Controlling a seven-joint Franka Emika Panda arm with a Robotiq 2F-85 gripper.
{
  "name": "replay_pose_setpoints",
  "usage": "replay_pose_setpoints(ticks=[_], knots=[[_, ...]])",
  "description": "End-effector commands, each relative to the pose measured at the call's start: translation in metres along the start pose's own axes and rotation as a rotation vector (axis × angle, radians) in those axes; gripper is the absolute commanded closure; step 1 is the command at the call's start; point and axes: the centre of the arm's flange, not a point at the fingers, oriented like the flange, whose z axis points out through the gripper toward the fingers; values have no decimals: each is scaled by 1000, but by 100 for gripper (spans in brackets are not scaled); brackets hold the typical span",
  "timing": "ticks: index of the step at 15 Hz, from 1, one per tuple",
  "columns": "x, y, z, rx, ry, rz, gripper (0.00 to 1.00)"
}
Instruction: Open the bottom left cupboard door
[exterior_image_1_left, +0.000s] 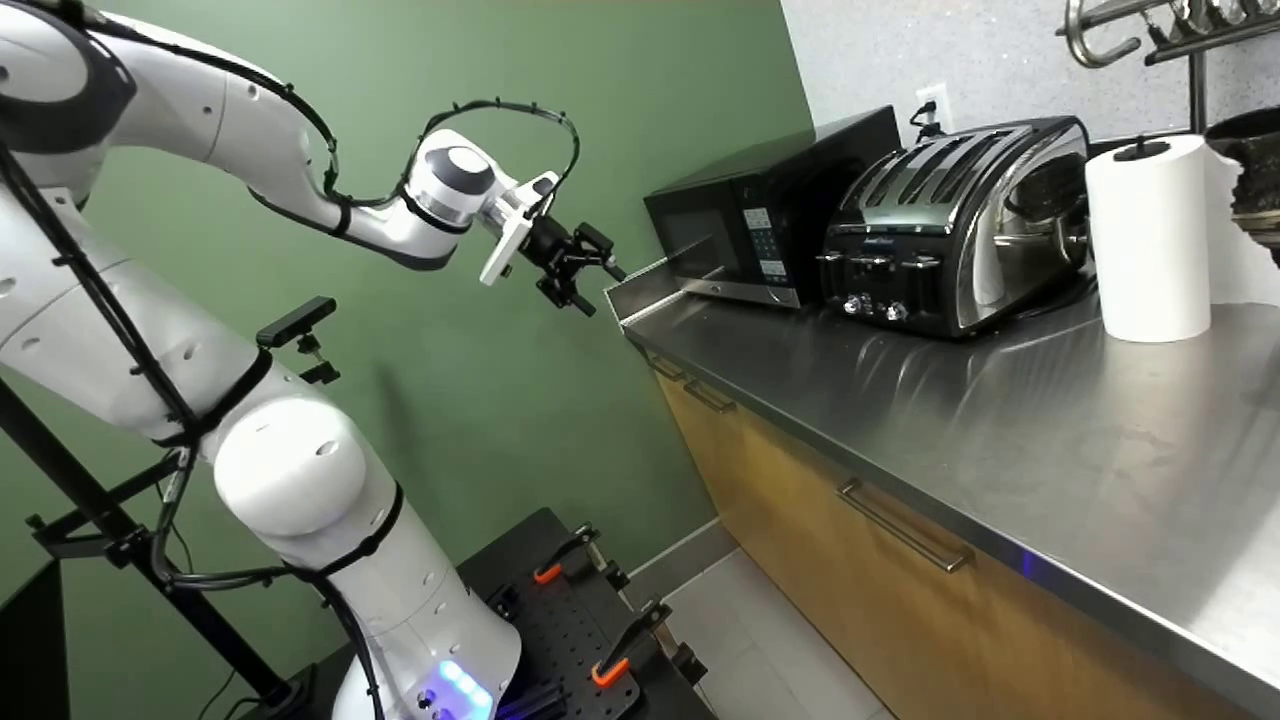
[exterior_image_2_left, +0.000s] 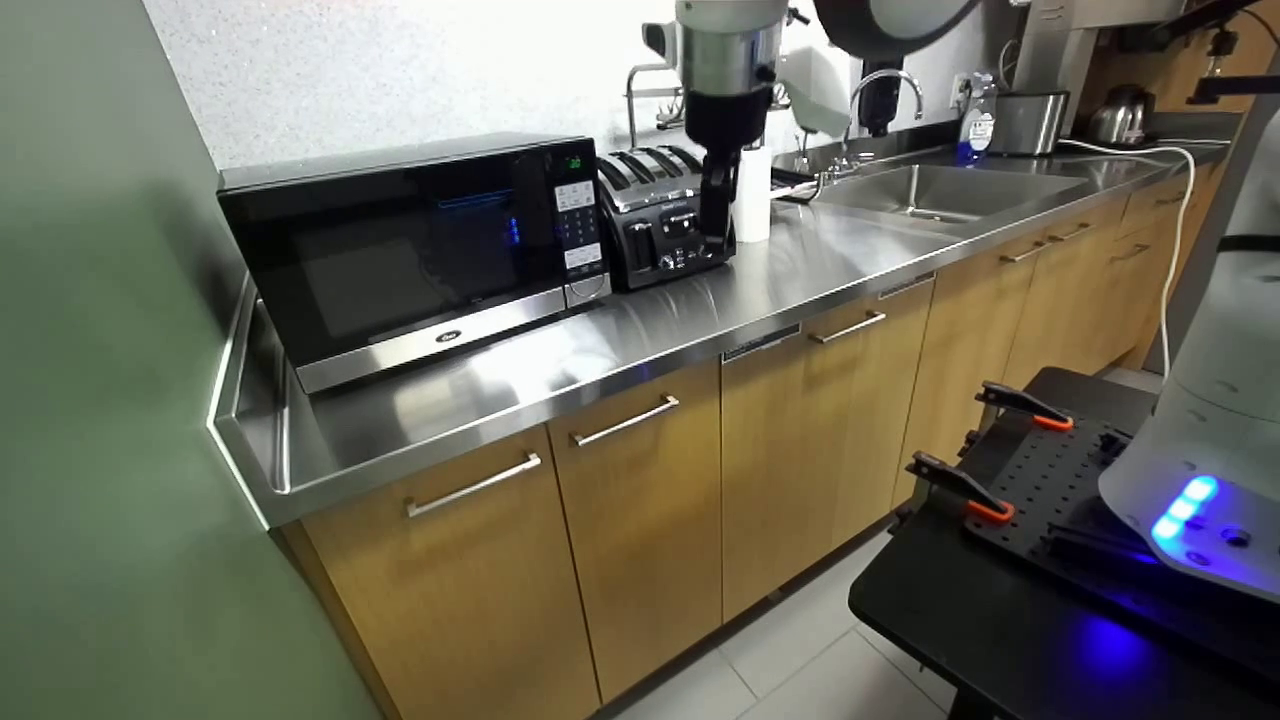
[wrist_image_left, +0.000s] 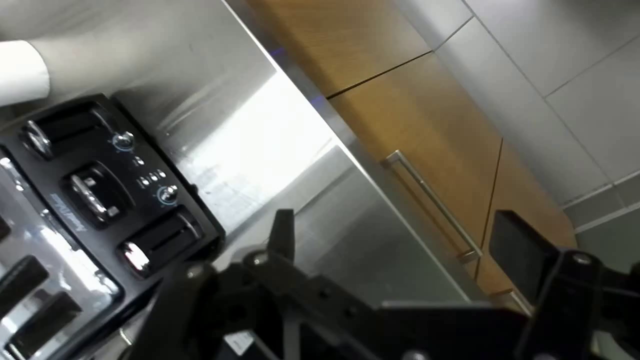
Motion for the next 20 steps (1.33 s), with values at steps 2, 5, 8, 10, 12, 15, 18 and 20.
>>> replay_pose_setpoints(ticks=[2,5,8,10,12,15,18,20], knots=[[16,-73,28,-41,14,-141,0],[5,-69,19,-24,-11,-122,0],[5,-61,19,-26,-10,-105,0],[6,-61,19,-26,-10,-105,0],[15,-74,22,-68,-26,-119,0],[27,-119,40,-156,-36,-198,0],[31,-177,67,-235,-26,-270,0],[31,-210,88,-300,-12,-308,0]])
